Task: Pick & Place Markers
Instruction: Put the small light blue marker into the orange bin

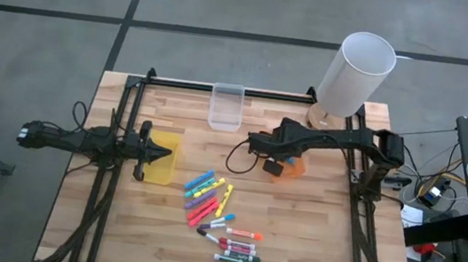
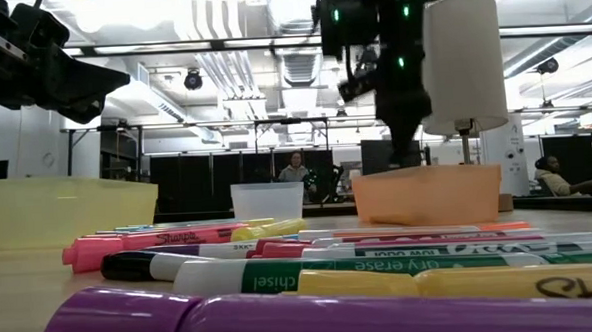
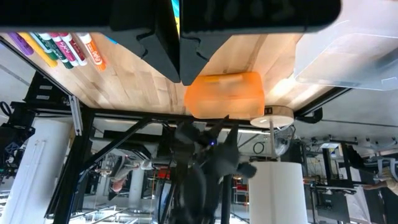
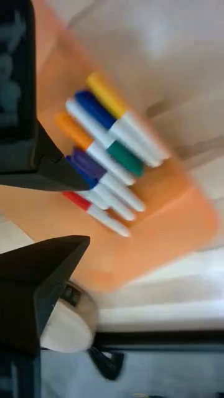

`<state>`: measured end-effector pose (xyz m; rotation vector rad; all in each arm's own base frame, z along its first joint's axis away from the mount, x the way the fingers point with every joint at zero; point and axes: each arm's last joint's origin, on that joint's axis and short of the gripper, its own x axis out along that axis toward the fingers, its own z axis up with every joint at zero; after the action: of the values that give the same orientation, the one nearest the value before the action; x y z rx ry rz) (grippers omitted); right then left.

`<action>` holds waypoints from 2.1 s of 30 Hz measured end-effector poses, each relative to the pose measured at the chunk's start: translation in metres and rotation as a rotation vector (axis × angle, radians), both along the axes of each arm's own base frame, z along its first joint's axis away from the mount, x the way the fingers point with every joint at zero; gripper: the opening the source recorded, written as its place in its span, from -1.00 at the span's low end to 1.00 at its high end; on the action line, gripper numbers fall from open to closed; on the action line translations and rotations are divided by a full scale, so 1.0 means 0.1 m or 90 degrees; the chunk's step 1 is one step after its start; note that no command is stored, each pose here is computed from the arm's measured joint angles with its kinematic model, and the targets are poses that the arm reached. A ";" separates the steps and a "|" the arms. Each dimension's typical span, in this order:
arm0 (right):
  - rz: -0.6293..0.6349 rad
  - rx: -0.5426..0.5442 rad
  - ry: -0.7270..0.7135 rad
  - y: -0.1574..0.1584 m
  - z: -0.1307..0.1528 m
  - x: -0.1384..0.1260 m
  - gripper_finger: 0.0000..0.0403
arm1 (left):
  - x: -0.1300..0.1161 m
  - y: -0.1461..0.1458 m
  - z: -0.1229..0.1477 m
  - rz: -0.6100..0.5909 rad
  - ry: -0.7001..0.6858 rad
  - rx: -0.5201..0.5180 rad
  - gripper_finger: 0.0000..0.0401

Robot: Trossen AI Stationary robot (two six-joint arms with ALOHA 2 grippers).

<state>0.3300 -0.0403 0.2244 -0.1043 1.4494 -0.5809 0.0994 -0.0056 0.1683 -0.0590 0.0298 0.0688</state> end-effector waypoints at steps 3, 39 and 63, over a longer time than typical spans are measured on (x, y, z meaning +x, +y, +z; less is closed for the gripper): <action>0.047 0.017 -0.048 0.13 0.14 0.03 -0.45 | 0.00 0.00 0.00 0.000 0.000 0.000 -1.00; 0.448 0.287 -0.467 1.46 0.12 0.36 -0.50 | 0.00 0.00 0.00 0.000 0.000 0.000 -1.00; 0.361 0.275 -0.486 1.38 -0.13 0.07 -0.43 | 0.00 0.00 0.00 0.000 0.000 0.000 -1.00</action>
<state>0.3372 0.0977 0.2112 0.0496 0.7126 0.1701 0.0994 -0.0056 0.1682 -0.0590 0.0299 0.0685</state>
